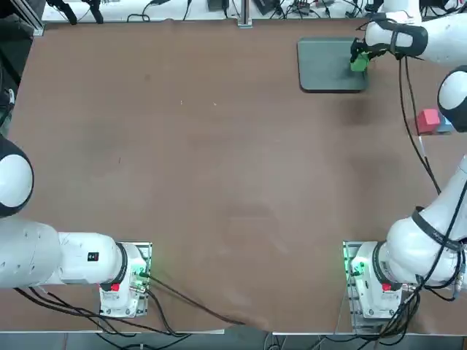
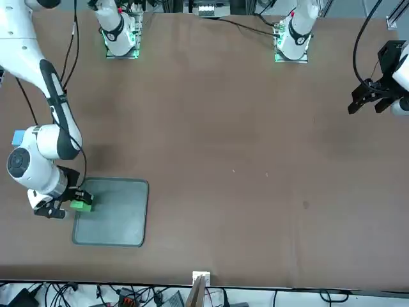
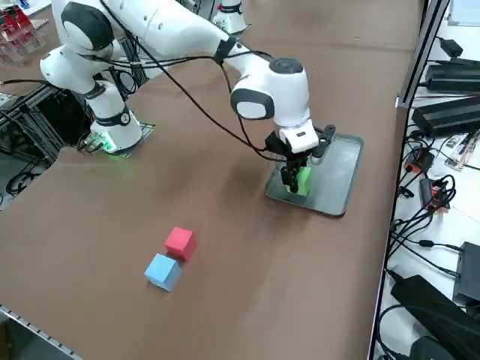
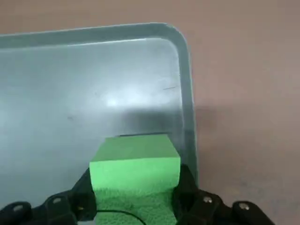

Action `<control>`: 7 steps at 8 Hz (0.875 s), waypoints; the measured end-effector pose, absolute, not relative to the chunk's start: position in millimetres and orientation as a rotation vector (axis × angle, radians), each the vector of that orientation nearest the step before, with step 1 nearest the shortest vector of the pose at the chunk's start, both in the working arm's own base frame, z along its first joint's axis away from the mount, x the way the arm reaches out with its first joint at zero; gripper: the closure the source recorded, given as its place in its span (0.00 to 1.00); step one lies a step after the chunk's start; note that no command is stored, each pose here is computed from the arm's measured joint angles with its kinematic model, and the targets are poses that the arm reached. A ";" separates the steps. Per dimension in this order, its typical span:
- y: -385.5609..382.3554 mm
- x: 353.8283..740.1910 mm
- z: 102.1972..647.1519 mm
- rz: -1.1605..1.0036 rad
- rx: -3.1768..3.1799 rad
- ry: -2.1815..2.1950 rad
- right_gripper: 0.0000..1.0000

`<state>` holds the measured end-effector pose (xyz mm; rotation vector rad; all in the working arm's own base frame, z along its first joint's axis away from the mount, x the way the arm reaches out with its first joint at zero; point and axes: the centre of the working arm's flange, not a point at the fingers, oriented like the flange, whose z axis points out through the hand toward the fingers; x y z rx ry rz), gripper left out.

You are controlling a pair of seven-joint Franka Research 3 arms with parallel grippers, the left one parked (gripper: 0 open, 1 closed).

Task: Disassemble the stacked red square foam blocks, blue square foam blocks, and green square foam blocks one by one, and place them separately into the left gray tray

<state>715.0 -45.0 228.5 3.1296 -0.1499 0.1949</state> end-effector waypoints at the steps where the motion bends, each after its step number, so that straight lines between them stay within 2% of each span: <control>1: -40.6 715.7 224.3 0.195 3.131 -0.141 0.23; 3: -38.7 717.7 225.1 0.205 3.122 -0.125 0.00; 7: -38.9 720.5 230.0 0.222 3.106 -0.105 0.00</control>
